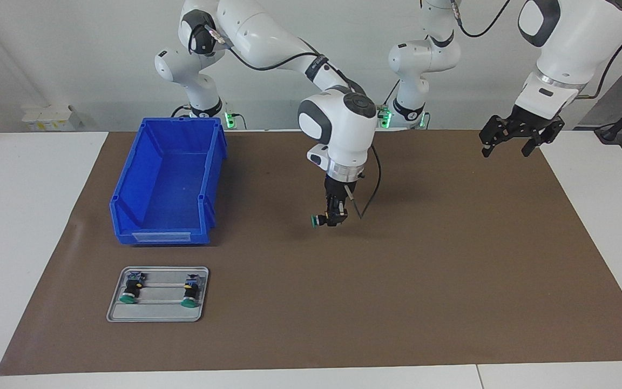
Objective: Place and press button with both arms
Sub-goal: 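Lift the black cylinder and carry it toward the table center with the right gripper, then grasp the cylinder with the left gripper while the right gripper releases it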
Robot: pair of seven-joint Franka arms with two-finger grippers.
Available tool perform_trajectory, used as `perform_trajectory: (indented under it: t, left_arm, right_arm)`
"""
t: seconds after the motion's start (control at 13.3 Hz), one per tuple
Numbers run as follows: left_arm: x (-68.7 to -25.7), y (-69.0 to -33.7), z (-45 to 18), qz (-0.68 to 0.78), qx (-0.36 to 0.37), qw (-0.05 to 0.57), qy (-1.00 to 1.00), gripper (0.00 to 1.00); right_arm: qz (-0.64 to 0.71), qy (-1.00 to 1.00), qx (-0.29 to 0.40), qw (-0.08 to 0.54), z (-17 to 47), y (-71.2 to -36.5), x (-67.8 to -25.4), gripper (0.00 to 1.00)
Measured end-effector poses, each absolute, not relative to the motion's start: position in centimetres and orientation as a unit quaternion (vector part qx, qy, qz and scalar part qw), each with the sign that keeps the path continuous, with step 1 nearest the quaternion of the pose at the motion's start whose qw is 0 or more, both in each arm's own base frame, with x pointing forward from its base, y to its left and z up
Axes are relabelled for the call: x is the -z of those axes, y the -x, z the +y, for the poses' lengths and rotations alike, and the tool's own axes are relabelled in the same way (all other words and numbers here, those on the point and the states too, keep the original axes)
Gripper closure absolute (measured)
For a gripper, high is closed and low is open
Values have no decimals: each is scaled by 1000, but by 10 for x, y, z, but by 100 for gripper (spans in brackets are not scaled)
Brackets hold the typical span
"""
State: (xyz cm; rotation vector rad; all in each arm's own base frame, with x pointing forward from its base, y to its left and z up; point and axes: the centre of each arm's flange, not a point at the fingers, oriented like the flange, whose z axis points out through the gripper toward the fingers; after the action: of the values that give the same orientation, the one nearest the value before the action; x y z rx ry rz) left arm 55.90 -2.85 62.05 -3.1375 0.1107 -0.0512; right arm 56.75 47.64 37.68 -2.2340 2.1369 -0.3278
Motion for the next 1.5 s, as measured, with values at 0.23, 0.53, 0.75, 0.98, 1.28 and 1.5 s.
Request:
perform_trajectory:
  t: [0.23, 0.53, 0.75, 0.98, 1.28, 1.5]
  left_arm:
    - [-621, -559, -29, 36, 16, 1, 999, 0]
    - [-621, -558, -39, 45, 17, 0, 999, 0]
    - [-618, -563, -40, 46, 35, 0, 998, 0]
    - [-602, -569, -44, 48, 74, 0, 996, 0]
    - [-585, -565, -78, 114, 94, 1, 989, 0]
    - [-565, -558, -129, 186, 102, -1, 977, 0]
  right_arm:
    - [696, 709, 105, 34, 503, -551, -356, 67]
    - [700, 706, 104, 27, 505, -540, -331, 67]
    - [701, 705, 106, 27, 501, -539, -321, 52]
    - [686, 714, 135, 31, 498, -541, -332, 16]
    - [640, 752, 145, 57, 443, -566, -421, 0]
    - [575, 805, 138, 56, 348, -583, -493, 0]
